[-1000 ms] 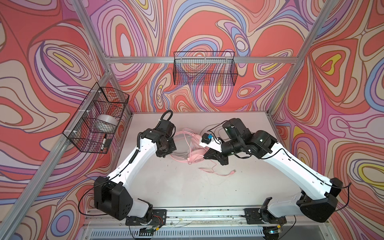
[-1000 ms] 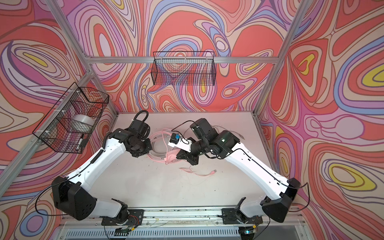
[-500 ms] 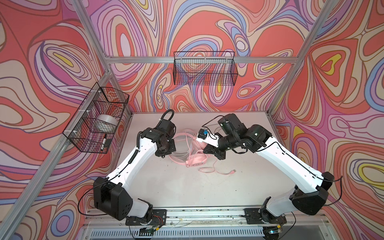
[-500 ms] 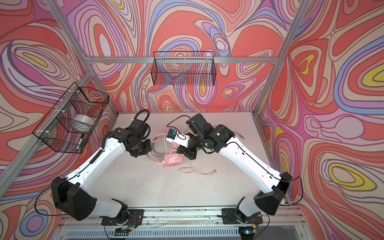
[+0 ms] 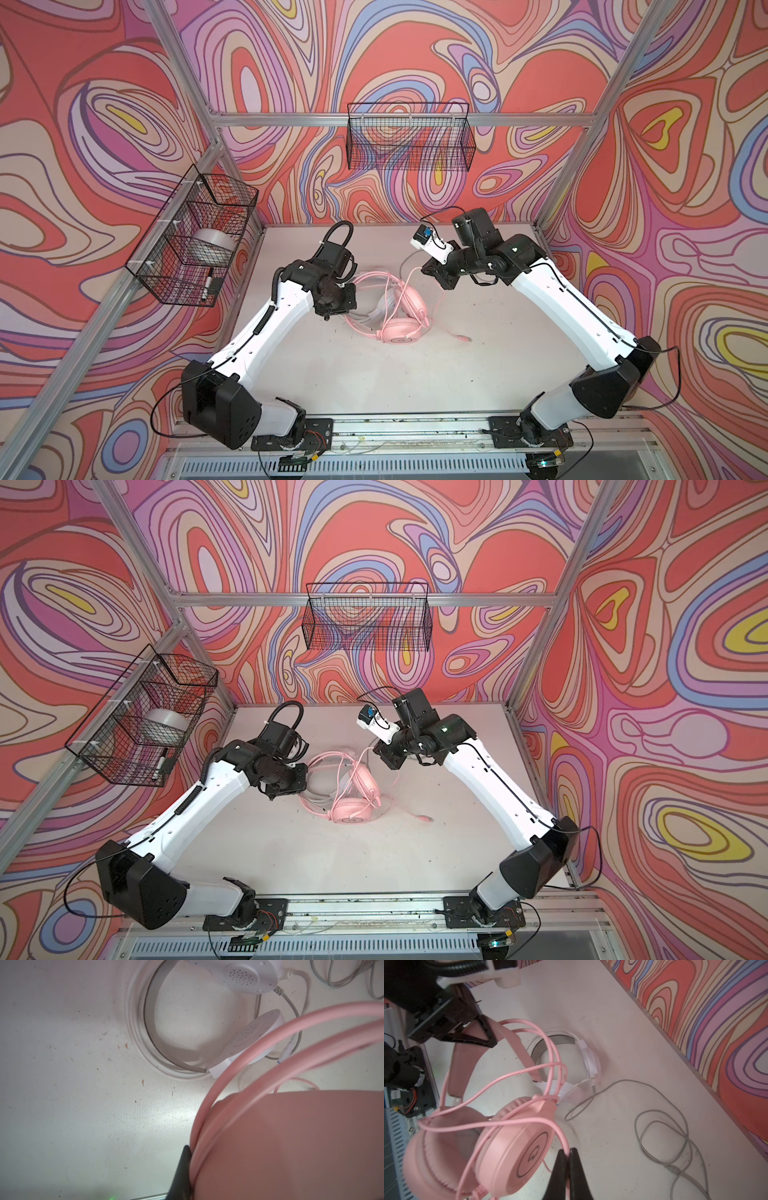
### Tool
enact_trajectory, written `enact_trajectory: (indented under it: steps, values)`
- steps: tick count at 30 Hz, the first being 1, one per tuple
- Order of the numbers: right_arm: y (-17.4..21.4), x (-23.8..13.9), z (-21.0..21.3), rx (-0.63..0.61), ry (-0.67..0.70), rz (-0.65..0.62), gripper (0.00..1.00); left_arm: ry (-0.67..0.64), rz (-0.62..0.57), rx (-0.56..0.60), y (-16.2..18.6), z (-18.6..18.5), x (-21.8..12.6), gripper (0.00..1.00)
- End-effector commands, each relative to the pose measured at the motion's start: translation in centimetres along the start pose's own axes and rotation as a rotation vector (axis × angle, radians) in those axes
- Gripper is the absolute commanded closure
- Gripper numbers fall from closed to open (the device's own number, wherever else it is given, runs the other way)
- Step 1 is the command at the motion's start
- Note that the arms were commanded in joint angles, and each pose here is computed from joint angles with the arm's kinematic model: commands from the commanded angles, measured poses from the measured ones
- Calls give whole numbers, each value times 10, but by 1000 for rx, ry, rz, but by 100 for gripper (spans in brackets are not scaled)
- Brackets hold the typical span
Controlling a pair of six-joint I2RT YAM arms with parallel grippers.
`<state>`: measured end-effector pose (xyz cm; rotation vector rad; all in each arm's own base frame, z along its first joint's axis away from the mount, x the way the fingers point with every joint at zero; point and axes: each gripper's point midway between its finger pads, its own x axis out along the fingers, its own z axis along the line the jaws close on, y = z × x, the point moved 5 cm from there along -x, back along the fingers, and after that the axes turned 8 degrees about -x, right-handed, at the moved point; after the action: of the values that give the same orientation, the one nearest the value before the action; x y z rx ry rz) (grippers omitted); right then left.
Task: Wrap the headphones
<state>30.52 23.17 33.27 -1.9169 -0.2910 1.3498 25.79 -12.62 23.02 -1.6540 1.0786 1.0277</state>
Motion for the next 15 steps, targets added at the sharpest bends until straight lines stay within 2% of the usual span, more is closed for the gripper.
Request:
enact_trajectory:
  steps: [1, 11, 15]
  values:
    - [4, 17, -22, 79, 70, 16, 100, 31, 64, 54, 13, -4, -2, 100]
    - [46, 47, -67, 273, 195, 128, 100, 37, 70, 71, 21, 0, -7, 100]
    - [60, 57, -75, 320, 198, 160, 100, 47, 73, 85, 24, 1, -9, 100]
